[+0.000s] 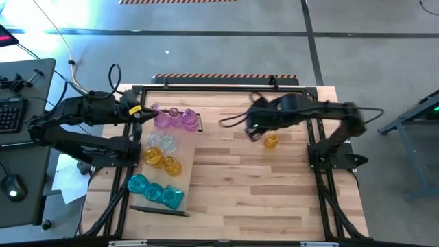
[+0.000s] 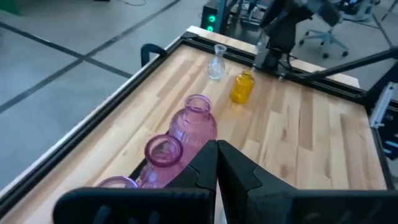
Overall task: Sort vases onto shelf
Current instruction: Put the yellow flower vase on the shelf
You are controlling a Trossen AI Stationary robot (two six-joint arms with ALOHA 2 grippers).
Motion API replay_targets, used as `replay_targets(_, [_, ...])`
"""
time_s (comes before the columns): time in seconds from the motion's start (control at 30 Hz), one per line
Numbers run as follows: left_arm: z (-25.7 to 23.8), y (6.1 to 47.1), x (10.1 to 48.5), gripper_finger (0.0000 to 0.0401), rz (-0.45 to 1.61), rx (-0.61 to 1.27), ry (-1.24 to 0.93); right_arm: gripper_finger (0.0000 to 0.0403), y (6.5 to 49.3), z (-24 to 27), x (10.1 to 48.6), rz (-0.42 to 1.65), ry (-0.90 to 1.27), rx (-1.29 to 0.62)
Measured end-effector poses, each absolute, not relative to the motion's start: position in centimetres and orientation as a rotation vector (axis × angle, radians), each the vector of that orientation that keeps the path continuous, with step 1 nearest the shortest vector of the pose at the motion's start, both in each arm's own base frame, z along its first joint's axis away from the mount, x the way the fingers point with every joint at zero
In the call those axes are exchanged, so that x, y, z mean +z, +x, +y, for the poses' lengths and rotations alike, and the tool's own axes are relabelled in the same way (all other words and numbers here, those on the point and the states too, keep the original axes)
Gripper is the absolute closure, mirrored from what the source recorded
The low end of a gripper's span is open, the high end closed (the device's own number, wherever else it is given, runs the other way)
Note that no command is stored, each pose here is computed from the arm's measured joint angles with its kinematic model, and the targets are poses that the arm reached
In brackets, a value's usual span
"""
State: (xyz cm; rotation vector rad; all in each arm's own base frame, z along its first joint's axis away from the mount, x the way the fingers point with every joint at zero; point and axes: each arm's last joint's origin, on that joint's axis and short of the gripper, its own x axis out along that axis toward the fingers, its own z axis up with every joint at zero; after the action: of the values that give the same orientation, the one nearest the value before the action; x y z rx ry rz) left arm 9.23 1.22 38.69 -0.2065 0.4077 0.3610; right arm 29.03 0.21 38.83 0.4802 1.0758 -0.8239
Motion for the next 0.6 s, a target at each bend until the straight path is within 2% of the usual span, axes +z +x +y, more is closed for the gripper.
replay_targets(0.23, [1.4,9.6,38.9,0.04,0.379,0.42,-0.195,0.0214,22.3,-2.0,34.5,1.107,0.553,-0.876])
replay_targets(0.43, [1.6,9.9,38.9,0.04,0.362,0.502,-0.192,0.0206,18.1,-3.4,31.6,1.142,0.68,-0.894])
replay_targets(0.6, [1.7,10.7,38.7,0.04,0.384,0.52,-0.191,0.0206,17.5,-4.6,29.3,1.145,0.714,-0.888])
